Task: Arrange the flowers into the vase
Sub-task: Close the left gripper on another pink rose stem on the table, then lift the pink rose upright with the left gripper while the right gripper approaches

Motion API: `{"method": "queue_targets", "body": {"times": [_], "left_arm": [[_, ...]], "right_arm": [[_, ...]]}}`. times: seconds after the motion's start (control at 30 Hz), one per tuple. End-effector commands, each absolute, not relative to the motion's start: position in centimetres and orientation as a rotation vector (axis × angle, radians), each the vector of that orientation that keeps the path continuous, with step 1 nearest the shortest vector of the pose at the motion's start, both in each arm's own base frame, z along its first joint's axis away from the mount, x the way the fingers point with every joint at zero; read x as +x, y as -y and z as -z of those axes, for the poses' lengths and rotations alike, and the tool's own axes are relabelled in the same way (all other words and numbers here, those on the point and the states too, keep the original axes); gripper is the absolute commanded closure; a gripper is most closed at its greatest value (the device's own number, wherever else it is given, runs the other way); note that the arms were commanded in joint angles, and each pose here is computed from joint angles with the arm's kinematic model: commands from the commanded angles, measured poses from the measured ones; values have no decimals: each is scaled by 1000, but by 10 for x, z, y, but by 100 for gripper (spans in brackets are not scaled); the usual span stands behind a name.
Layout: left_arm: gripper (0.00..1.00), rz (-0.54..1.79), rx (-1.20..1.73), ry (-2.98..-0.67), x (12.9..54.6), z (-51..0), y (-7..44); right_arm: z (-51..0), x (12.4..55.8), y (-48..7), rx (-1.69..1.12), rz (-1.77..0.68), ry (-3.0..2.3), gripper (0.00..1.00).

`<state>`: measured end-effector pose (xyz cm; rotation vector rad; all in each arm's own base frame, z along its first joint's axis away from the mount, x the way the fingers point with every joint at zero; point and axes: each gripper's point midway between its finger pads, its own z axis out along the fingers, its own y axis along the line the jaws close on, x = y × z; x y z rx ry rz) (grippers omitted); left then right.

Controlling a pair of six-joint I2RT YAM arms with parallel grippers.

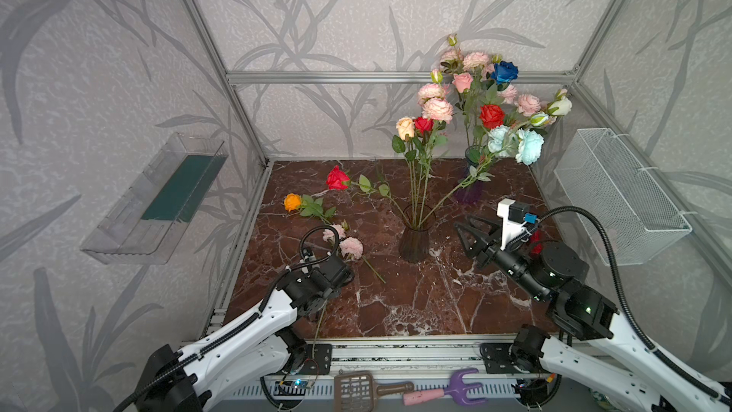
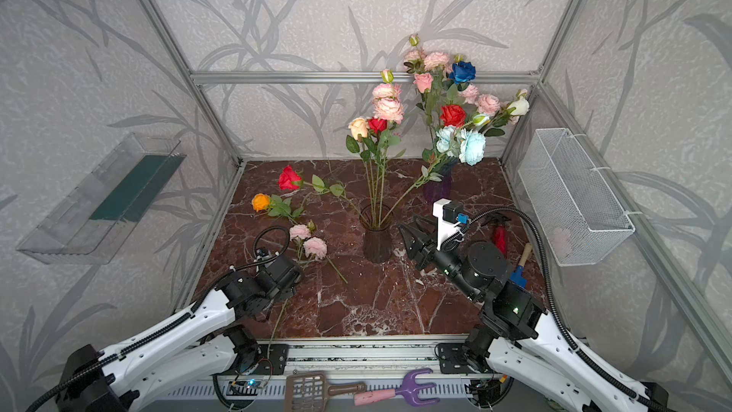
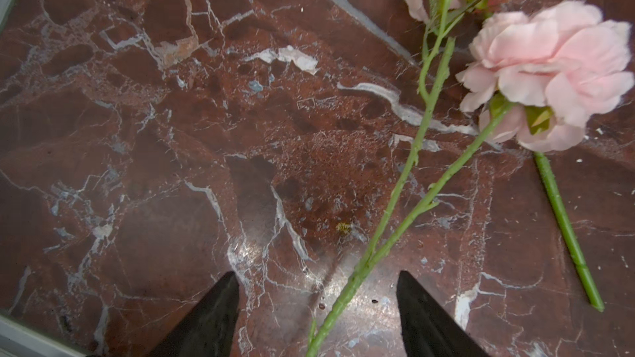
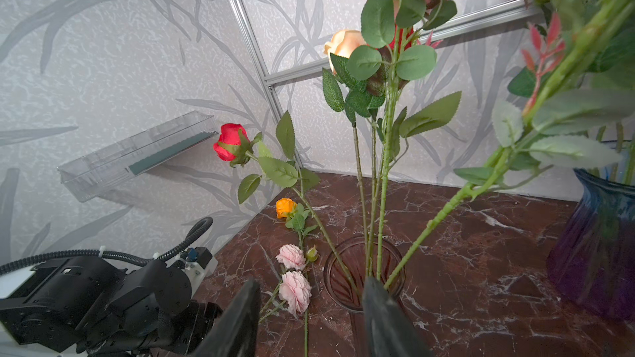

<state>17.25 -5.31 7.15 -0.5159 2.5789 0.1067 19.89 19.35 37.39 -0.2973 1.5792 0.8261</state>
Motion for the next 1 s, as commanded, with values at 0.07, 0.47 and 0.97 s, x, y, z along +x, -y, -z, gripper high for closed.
{"method": "queue_targets", "body": {"times": [0.07, 0.47, 0.97], "left_arm": [[29, -121, -535, -2668, 150, -47, 47], [54, 148, -413, -2741, 148, -16, 83], [100, 206, -323, -2468, 178, -128, 76]], "right_arm": [[-377, 193, -191, -300, -852, -1545, 50], [-380, 192, -192, -292, -869, -1544, 49], [-395, 186, -197, -308, -929, -1527, 49]]}}
